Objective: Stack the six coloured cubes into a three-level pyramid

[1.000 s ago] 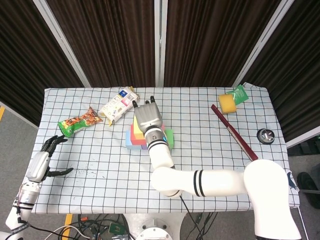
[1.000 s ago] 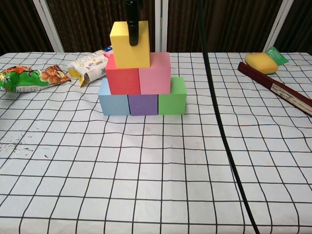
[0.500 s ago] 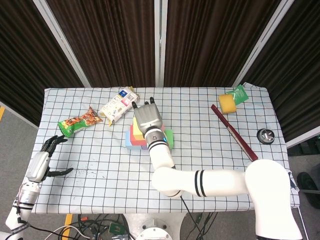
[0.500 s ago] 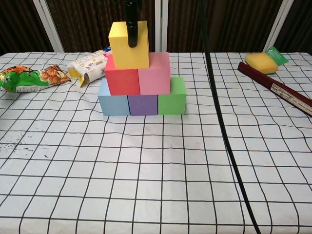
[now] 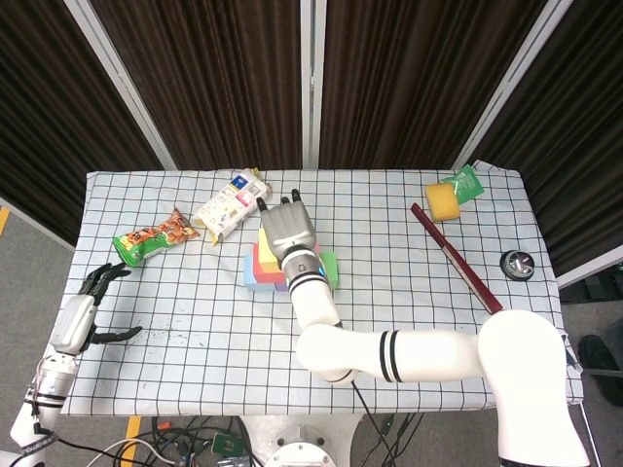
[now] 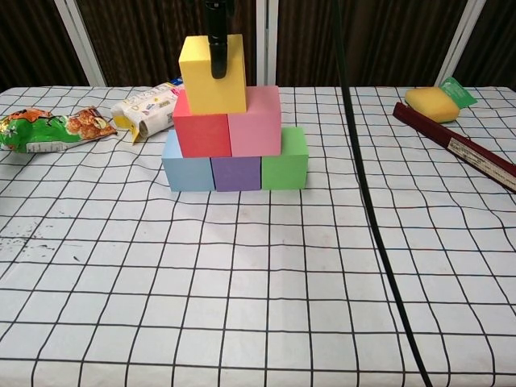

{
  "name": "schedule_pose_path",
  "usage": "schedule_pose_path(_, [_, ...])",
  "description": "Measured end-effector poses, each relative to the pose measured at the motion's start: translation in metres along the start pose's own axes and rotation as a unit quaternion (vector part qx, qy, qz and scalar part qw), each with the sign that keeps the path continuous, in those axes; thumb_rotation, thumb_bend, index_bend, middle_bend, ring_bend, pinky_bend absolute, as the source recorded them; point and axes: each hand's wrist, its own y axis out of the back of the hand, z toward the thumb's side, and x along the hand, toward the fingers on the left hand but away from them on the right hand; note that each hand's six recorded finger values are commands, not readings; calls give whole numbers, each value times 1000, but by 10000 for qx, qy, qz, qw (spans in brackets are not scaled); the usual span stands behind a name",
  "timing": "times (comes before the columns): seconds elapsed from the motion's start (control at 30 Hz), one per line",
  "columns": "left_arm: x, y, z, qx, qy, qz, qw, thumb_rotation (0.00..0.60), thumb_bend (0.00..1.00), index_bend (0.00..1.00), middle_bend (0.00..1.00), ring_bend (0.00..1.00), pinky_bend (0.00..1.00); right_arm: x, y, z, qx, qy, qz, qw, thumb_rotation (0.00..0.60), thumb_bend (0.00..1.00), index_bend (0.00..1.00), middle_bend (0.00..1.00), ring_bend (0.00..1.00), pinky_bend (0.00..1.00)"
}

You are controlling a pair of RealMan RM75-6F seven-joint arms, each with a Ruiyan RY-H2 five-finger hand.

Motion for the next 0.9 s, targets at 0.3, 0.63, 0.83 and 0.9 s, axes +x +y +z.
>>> schedule_pose_path(0.3, [0, -1, 1, 12, -10, -19, 10000, 600, 0, 75, 159, 1, 28, 0, 1, -3, -35, -8, -3, 10000, 600, 0, 0, 356, 117, 0])
schedule_pose_path(0.63, [1, 0, 2, 18, -23, -11, 10000, 600, 0, 74, 160, 1, 28, 2, 2, -3, -75, 20, -3, 10000, 600, 0, 0, 307, 92, 0])
schedule_pose_path(0.83, [2, -1, 2, 21, -18, -19, 10000, 600, 0, 75, 159, 1, 28, 4, 4, -3, -119, 56, -19, 9999, 600, 0, 0, 228, 52, 0])
schedule_pose_path(0.9, [1, -1, 2, 18, -20, -16, 10000, 600, 0, 75, 160, 1, 28, 4, 5, -3, -163, 65, -32, 9998, 600, 0, 0, 192, 33, 0])
